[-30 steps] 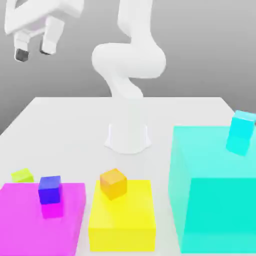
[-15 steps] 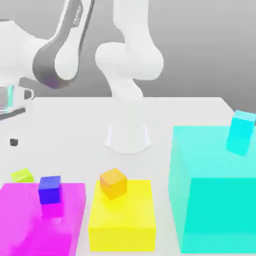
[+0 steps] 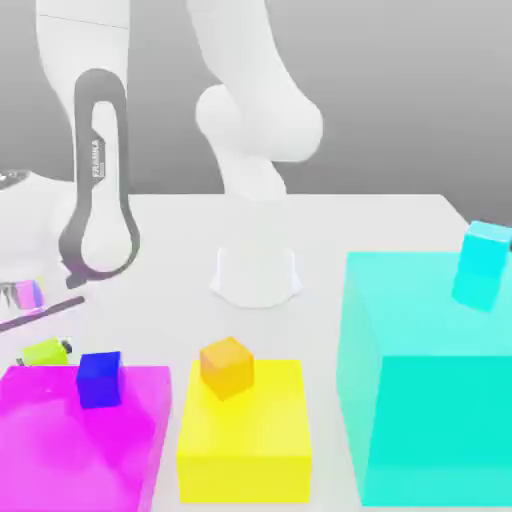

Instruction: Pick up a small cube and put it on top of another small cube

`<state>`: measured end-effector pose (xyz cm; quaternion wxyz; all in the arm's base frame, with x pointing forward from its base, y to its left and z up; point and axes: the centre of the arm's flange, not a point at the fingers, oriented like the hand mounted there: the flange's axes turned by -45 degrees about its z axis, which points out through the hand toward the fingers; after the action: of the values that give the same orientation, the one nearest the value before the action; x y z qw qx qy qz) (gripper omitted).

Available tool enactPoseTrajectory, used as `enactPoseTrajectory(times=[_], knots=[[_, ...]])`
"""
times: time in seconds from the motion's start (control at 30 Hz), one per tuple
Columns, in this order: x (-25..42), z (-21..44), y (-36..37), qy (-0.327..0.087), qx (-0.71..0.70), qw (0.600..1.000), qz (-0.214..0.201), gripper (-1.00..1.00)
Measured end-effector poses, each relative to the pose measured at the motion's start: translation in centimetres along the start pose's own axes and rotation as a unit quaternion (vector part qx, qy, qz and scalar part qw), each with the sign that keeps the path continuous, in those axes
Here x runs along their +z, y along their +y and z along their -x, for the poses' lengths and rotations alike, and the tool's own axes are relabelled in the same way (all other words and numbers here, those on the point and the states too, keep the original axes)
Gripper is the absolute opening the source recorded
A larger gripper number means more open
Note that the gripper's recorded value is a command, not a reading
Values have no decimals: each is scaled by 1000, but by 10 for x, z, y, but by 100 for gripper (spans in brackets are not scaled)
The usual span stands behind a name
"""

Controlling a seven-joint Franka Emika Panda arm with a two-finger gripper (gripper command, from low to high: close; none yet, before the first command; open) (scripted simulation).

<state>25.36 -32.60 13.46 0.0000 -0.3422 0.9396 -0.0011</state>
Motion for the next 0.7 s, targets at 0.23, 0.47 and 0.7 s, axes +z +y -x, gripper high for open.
enactPoseTrajectory(times=[0.23, 0.47, 0.7], knots=[[-34, 0, -1, 0, 0, 1000, 0, -100], [-108, 82, -3, -12, -129, 992, -2, -100], [-165, 164, 18, -2, -276, 961, 0, -100]])
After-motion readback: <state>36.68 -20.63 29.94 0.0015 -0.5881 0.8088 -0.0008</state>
